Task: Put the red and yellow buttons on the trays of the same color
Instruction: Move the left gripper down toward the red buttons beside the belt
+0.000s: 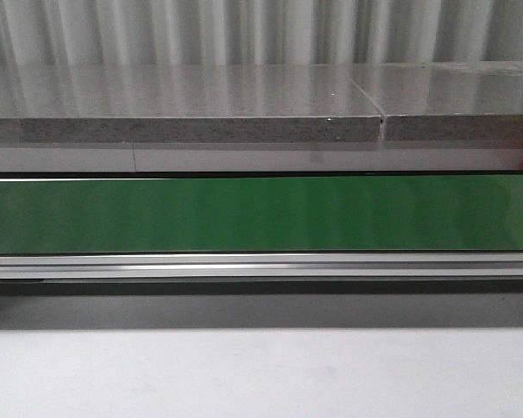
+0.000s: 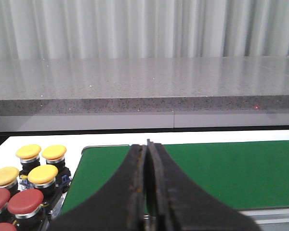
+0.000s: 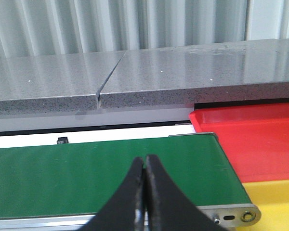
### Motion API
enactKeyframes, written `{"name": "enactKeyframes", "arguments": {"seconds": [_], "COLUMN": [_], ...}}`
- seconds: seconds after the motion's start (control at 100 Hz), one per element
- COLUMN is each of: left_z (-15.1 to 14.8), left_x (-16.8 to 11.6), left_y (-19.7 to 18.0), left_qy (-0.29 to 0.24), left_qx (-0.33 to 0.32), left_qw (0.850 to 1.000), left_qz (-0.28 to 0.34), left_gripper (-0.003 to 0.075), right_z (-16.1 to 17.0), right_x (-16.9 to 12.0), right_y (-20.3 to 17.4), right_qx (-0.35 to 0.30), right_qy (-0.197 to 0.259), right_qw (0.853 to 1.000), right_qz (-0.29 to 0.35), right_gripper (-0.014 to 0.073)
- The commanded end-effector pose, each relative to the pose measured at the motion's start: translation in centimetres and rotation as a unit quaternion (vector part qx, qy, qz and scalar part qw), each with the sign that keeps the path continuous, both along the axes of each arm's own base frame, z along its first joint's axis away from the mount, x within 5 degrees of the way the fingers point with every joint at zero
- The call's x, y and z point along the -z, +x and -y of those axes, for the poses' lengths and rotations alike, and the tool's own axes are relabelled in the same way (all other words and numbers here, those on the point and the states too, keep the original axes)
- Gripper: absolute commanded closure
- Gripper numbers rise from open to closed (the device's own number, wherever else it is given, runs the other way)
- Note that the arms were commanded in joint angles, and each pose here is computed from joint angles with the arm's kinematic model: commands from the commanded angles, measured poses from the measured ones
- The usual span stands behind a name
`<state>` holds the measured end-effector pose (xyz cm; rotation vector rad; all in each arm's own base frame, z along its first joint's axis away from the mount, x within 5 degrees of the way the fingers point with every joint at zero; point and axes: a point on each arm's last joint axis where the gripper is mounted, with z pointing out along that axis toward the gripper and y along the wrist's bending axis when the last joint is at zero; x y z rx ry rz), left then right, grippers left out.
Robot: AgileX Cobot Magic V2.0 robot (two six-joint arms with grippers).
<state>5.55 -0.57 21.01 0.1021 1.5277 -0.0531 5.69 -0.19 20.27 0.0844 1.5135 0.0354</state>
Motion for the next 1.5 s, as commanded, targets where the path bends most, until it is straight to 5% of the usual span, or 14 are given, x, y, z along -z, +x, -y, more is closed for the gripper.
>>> {"name": "enactKeyframes", "arguments": {"seconds": [0.0,0.36,0.62,1.02,1.11,1.31,1.49], "left_z": [-0.1,-0.1,-0.1,0.1,0.2,0.4,0.5], "left_x": [0.8,-0.2,-4.3,-8.9,-9.3,-10.0,-10.3], "left_y": [-0.1,-0.3,-1.4,-1.8,-1.1,0.4,2.0], "left_qy": [-0.009,-0.010,-0.010,0.008,0.009,0.008,0.010], "left_qx": [-0.003,-0.003,0.001,0.015,0.016,0.017,0.018], "left_qw": [0.999,0.999,0.998,0.997,0.995,0.991,0.985], "left_qz": [0.035,0.044,0.062,-0.081,-0.099,-0.130,-0.174], "left_gripper": [0.0741,0.0741,0.0741,0.0729,0.0635,0.0252,0.0219], "right_z": [0.0,0.0,0.0,0.0,0.0,0.0,0.0], "right_x": [-1.3,-1.3,-1.3,-1.3,-1.3,-1.3,-1.3], "right_y": [-0.3,-0.3,-0.3,-0.3,-0.3,-0.3,-0.3], "right_qx": [-0.001,-0.001,-0.001,-0.001,-0.001,-0.001,-0.001], "right_qy": [-0.005,-0.005,-0.005,-0.005,-0.005,-0.005,-0.005], "right_qw": [0.999,0.999,0.999,0.999,0.999,0.999,0.999], "right_qz": [0.053,0.053,0.053,0.053,0.053,0.053,0.053], "right_gripper": [0.0664,0.0664,0.0664,0.0664,0.0664,0.0664,0.0664]}}
